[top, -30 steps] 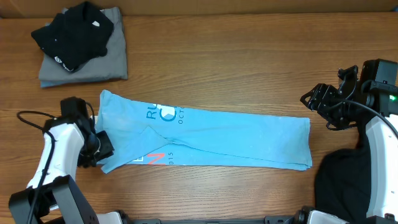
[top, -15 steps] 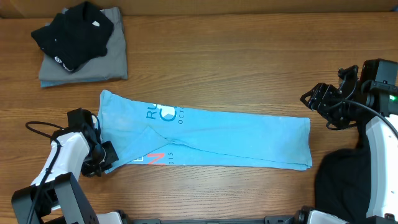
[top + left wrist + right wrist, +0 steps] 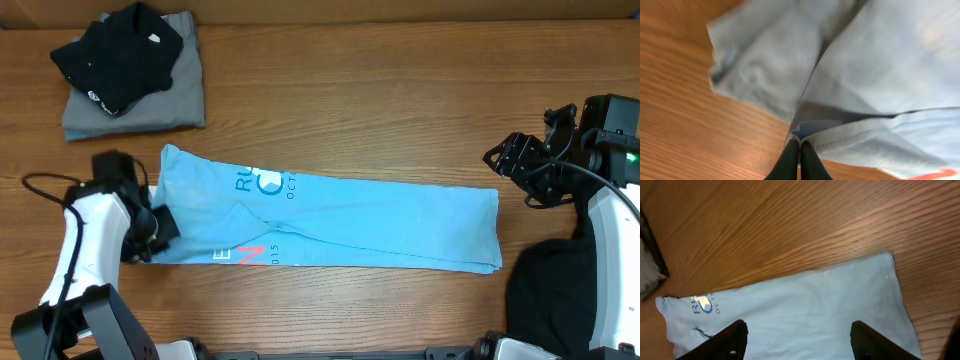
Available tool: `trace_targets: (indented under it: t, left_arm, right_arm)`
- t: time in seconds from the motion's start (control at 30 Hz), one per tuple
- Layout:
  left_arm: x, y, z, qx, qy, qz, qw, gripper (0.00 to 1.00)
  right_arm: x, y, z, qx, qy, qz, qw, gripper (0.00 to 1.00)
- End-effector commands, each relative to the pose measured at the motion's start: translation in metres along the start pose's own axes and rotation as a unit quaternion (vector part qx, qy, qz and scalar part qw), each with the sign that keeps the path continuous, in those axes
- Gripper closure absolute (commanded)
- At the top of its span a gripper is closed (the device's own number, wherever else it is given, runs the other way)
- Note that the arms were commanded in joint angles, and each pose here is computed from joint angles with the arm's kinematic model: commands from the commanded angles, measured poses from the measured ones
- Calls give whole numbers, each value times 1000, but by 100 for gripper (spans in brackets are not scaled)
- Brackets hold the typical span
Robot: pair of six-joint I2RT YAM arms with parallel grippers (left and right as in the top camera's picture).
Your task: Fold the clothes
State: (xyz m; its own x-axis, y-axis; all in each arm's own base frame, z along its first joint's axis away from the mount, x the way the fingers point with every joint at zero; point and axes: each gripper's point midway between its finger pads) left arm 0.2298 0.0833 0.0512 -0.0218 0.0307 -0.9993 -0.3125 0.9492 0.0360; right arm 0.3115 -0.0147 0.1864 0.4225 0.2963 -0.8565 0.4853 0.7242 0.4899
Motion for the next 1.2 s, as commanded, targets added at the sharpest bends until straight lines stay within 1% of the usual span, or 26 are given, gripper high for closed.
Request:
trace_targets:
  t: [0.0,0.2,0.43,0.63,0.77,0.8,0.87,0.97,1.0,1.17]
  left_arm:
    - [-17,-7,23,2,-38,-25,999,96]
    - [-22,-21,46,5,-85,-67,994,96]
    - [-29,-24,76,10,-147,-73,986,96]
    - [-38,-43,95,34,-190,-93,977,96]
    - [-41,-56,101,54,-205,-95,973,96]
    - [-41,-57,101,56,-205,-93,973,94]
    - [-40,-55,100,56,-202,-83,974,72]
    - [-36,-45,96,49,-192,-55,979,58]
    - [-35,-40,94,46,-189,-45,980,56]
    - [-33,-31,90,40,-178,-30,983,54]
  right_arm:
    - [-7,6,5,-4,-13,9,1000,31]
    - [-7,6,5,-4,-14,9,1000,30]
    - [-7,6,5,-4,-14,9,1000,30]
    - [-7,6,5,-4,-14,10,1000,30]
    - [-7,6,5,-4,-14,10,1000,30]
    - [-7,6,5,-4,-14,10,1000,30]
    - [-7,6,5,-4,-14,10,1000,30]
    - [-7,6,5,-4,-14,9,1000,30]
    - [-7,6,5,-4,-14,9,1000,30]
    - [-7,6,5,-5,-15,10,1000,28]
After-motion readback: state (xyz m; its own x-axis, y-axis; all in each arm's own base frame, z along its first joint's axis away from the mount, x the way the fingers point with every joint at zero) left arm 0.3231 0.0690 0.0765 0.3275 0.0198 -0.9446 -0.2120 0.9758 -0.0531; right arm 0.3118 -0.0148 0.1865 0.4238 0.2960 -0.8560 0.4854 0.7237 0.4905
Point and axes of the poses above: each gripper's point midway between its finger pads, its own x axis out along the fingers, its own y axis along the line the jaws close on, z = x × y, and after that the axes turned 11 degrees about x, right-handed
